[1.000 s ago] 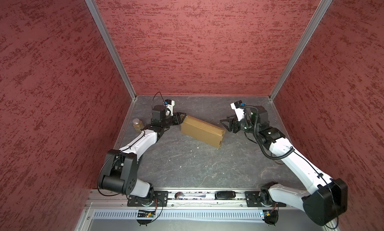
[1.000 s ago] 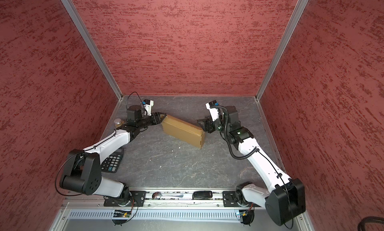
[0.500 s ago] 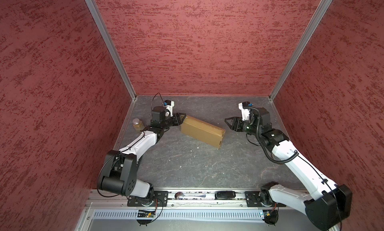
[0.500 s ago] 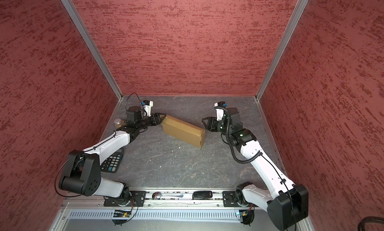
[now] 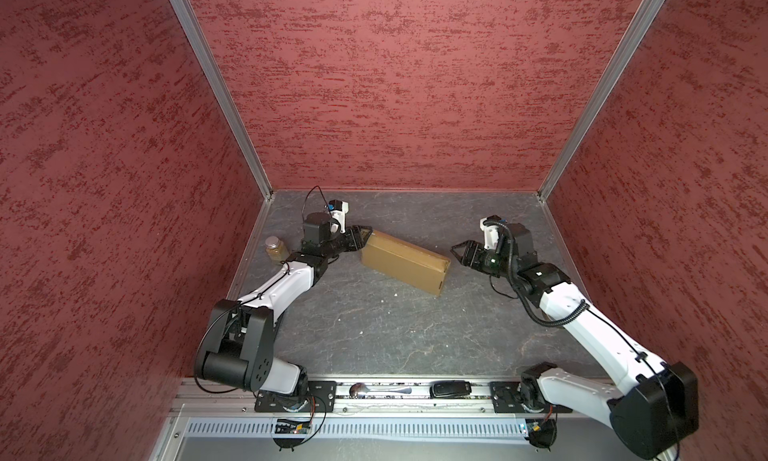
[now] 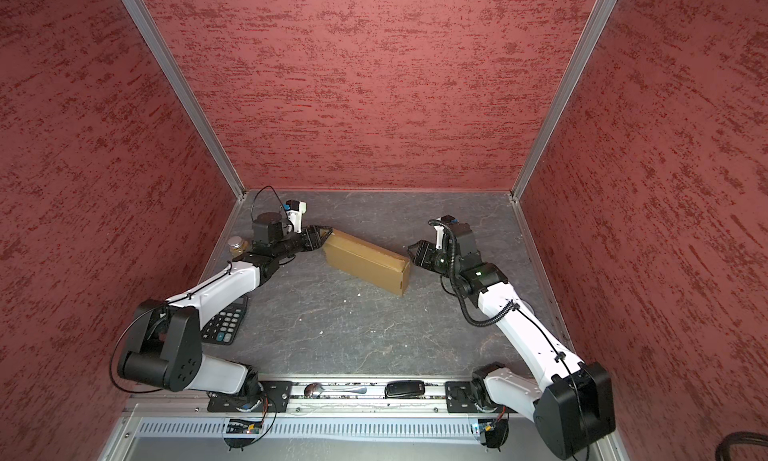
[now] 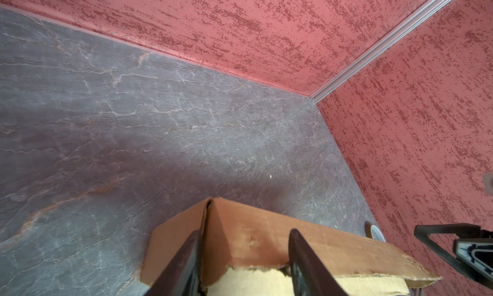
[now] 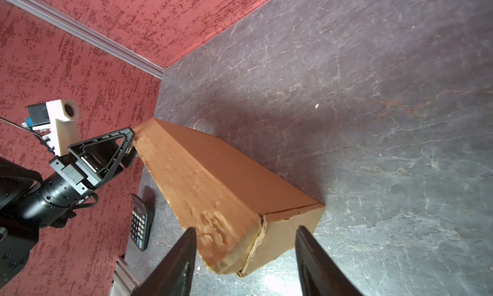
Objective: Fold the paper box
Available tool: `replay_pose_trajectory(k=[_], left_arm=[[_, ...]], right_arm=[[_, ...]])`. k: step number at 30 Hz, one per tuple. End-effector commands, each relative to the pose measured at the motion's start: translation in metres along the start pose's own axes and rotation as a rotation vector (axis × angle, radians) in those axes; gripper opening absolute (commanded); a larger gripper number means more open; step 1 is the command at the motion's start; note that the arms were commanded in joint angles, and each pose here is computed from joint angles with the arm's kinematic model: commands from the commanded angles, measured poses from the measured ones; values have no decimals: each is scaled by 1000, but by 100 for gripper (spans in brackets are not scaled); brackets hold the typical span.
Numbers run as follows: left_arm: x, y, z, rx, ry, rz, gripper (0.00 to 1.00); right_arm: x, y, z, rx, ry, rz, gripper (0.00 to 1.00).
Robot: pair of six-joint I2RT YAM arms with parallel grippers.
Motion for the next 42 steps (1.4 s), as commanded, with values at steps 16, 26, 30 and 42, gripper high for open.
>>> replay_pose_trajectory(k=[16,26,30,42], left_arm=[[17,-1,12,-32,8,40,54],[23,-4,15,-37,14,53,54],[26,-5,17,-38,18,60,54],[36,-7,22,-51,30,74,54]], right_arm=[[19,-20,1,-36,-33,64,62],[27,-23,0,-30,-30,82,63],[29,-24,-1,-28,-29,85,63],[35,-30,-5,-23,-21,105,62]])
Point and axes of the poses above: each gripper's point midway between its finger pads, its own y axis back along the fingers, its own z axis along the line the jaws close on, x = y × z, the point moved 7 cm from there along y, back along the fingers, and after that the axes turned 3 degrees about -y, right-handed, at the moved point
